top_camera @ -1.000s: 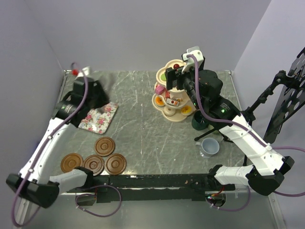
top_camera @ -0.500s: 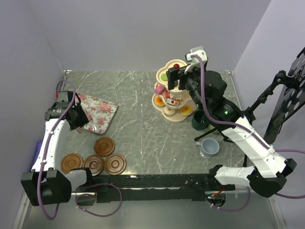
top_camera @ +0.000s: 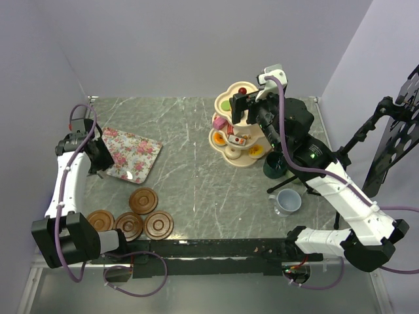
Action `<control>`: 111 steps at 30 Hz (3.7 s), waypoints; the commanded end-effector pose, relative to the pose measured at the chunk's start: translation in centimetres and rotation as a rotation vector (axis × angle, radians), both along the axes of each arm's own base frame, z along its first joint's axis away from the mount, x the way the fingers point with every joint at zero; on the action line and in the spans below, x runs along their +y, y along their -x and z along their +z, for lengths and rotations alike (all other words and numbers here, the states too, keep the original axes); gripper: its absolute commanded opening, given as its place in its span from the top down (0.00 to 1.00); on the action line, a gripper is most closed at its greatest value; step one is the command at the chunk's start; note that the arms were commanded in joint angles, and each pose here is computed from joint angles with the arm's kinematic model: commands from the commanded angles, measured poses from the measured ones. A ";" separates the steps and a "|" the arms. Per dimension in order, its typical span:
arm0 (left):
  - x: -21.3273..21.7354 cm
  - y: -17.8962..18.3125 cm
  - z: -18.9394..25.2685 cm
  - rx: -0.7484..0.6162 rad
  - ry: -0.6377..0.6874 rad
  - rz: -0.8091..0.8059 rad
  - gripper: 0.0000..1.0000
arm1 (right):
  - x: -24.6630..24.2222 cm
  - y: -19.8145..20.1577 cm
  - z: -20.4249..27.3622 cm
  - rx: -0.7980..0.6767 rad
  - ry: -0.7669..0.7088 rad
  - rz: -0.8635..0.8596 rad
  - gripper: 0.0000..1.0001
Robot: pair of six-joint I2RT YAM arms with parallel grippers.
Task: Serve the afternoon tea
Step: Pick up the desert from the tray, then place the desert on the desert table.
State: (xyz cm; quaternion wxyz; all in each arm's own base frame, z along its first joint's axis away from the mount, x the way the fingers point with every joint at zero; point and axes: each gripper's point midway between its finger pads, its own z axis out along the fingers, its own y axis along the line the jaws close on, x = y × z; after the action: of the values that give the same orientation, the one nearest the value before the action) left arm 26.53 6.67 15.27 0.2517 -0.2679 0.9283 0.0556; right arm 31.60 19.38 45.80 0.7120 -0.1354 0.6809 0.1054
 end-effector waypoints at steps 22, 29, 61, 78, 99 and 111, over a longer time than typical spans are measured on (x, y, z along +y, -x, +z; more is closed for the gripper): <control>-0.2 -0.7 0.2 0.024 0.099 -0.016 0.47 | -0.3 0.1 1.6 -0.041 -0.034 -0.006 0.04; -1.1 0.0 -0.3 0.006 0.138 -0.012 0.48 | 0.2 -0.1 1.6 -0.036 -0.036 0.011 0.04; -1.0 -2.1 5.1 -0.181 0.088 -0.022 0.63 | -0.3 0.0 1.5 -0.042 -0.034 -0.006 0.04; -20.8 -6.4 18.2 -0.558 0.286 -0.366 0.64 | -0.5 -0.2 1.6 -0.047 -0.031 -0.025 0.04; -39.3 -5.9 24.2 -0.693 0.450 -0.748 0.64 | -1.6 0.0 2.2 -0.069 -0.028 -0.061 0.04; -37.8 -3.7 24.7 -0.740 0.469 -0.653 0.64 | -1.1 0.1 1.9 -0.057 -0.035 -0.038 0.04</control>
State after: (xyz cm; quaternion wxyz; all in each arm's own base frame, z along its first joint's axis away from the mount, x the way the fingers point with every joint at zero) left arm 31.12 -30.80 35.74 0.4624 -0.0028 0.8377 -0.2907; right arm 32.13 18.99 45.63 0.7150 -0.1309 0.6814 0.0853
